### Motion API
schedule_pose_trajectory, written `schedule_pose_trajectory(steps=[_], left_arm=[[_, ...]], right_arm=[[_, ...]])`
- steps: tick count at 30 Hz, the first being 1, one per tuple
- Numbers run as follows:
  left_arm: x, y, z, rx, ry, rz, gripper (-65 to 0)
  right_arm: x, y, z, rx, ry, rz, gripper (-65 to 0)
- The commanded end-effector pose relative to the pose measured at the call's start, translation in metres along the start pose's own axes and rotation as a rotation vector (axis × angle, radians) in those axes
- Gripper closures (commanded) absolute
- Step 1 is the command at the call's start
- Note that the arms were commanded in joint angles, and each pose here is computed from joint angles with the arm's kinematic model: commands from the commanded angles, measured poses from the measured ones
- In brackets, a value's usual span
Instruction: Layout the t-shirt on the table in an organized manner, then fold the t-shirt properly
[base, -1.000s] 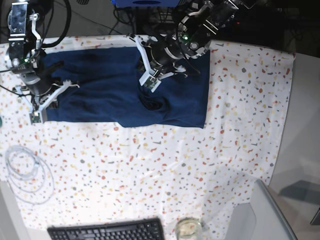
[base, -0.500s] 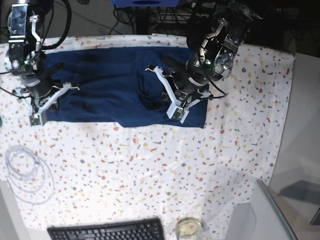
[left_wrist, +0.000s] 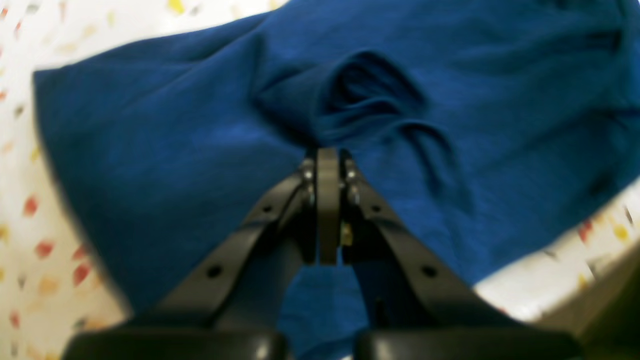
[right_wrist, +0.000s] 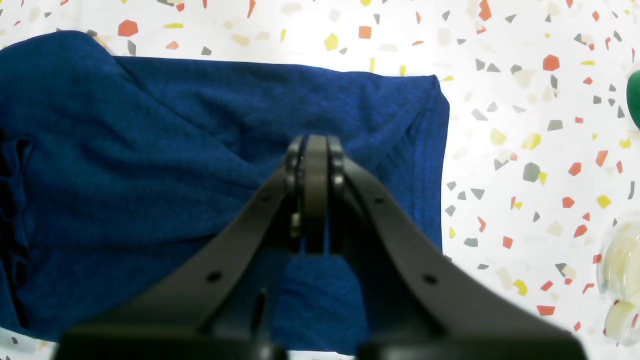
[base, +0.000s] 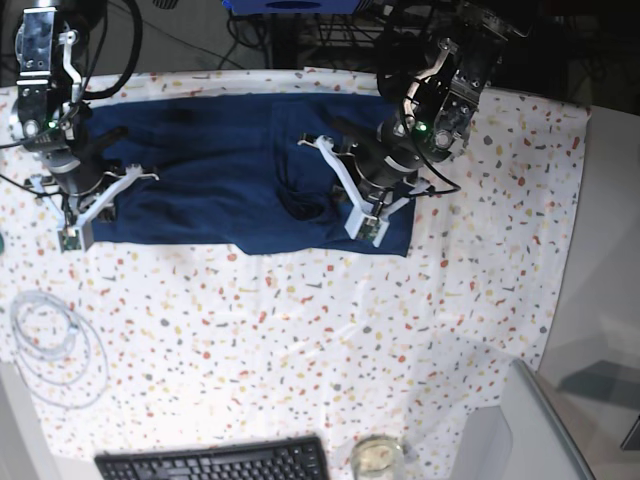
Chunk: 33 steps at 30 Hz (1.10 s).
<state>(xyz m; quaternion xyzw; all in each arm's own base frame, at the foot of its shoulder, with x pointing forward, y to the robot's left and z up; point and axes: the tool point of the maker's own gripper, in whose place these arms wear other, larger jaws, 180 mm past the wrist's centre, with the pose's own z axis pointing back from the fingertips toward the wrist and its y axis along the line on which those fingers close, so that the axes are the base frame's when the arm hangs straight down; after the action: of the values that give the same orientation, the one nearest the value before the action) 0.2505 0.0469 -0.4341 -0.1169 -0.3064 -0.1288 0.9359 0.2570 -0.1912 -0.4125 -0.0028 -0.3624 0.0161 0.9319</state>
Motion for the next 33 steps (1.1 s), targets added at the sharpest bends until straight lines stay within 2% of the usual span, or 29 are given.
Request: schedule_pose_trajectory(steps=[1, 3, 8, 15, 24, 30, 33], left_arm=[[0.01, 0.011, 0.003, 0.045, -0.04, 0.054, 0.0], [0.012, 0.021, 0.006, 0.082, -0.052, 0.116, 0.0], [0.015, 0.018, 0.002, 0.075, -0.053, 0.136, 0.0], [-0.003, 0.013, -0.023, 0.072, 0.022, 0.178, 0.0], [0.039, 0.0, -0.035, 0.025, -0.037, 0.163, 0.0], [0.043, -0.011, -0.055, 0.008, 0.005, 0.13, 0.0], [0.049, -0.024, -0.057, -0.017, -0.004, 0.13, 0.0]], right_arm=[[0.011, -0.005, 0.001, -0.009, -0.036, 0.008, 0.0], [0.008, -0.006, -0.003, -0.011, -0.024, 0.003, 0.0], [0.0, -0.008, -0.011, -0.01, 0.004, -0.007, 0.0], [0.003, -0.008, -0.011, -0.01, -0.003, -0.006, 0.0], [0.009, -0.01, -0.013, -0.015, -0.013, -0.009, 0.0], [0.016, -0.011, -0.014, -0.018, -0.027, -0.008, 0.0], [0.016, -0.012, -0.014, -0.019, -0.027, -0.006, 0.0]])
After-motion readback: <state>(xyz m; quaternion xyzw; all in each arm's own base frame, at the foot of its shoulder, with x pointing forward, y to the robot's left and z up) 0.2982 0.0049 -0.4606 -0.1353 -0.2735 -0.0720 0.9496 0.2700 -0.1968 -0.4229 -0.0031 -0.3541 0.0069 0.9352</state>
